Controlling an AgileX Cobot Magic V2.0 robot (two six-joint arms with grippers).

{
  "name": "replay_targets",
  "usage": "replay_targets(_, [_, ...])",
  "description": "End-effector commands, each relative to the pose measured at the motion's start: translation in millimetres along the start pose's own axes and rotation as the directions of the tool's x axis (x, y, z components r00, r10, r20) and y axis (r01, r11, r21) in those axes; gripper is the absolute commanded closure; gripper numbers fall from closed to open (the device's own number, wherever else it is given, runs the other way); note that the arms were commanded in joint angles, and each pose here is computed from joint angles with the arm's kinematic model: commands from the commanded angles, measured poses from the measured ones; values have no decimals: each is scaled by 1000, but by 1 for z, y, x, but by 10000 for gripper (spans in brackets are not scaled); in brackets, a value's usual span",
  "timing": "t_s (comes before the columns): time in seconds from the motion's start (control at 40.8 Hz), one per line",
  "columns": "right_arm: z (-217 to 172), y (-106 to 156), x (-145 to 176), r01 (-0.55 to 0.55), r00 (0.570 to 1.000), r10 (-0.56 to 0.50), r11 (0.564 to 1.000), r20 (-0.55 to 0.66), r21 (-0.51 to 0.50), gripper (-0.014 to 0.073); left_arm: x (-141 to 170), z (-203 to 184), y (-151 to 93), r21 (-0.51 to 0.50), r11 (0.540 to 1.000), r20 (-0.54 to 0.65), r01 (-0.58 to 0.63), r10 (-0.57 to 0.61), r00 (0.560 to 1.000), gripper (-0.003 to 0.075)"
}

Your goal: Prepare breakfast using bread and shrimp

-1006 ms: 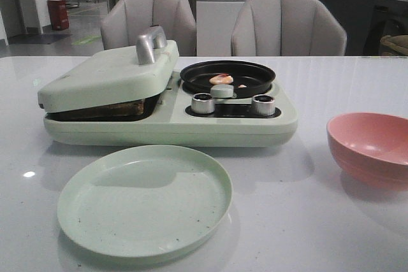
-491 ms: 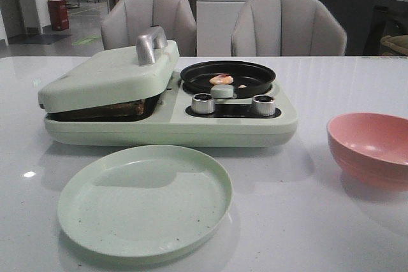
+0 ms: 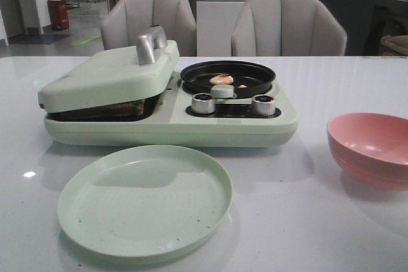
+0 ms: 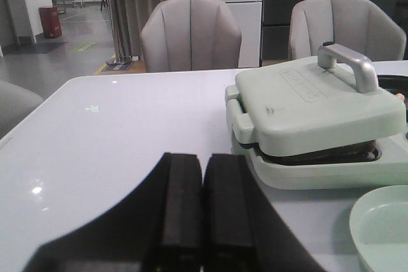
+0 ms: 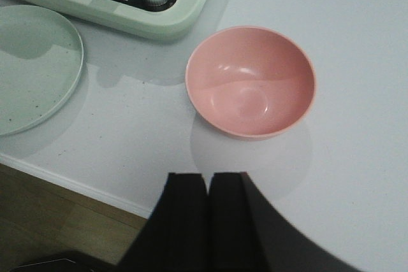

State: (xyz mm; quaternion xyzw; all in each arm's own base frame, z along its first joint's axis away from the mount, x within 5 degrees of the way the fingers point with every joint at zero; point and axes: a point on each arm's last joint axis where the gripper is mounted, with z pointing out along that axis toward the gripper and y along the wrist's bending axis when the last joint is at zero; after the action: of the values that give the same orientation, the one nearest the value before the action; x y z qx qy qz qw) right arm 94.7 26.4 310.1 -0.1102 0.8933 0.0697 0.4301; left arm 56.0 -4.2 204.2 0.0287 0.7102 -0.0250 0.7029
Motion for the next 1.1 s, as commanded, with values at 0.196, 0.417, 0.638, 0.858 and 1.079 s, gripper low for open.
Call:
replay_targets(0.196, [-5, 0, -13, 2, 995, -3, 1000, 95, 6, 560, 2, 0, 0, 1, 1000, 76, 7, -7, 997, 619])
replay_targets(0.417, [-9, -1, -12, -4, 994, 2, 1000, 111, 14, 560, 2, 0, 0, 1, 1000, 76, 7, -7, 997, 619])
replay_targets(0.638, [-33, -10, 0, -74, 927, 26, 991, 374, 113, 560, 2, 0, 0, 1, 1000, 76, 7, -7, 997, 619])
replay_targets(0.858, [-29, -12, 38, -112, 751, -23, 981, 660, 161, 560, 2, 0, 0, 1, 1000, 76, 7, -7, 997, 619])
replay_targets(1.079, [3, -14, 80, -122, 660, -50, 978, 750, 172, 560, 2, 0, 0, 1, 1000, 76, 7, -7, 997, 619])
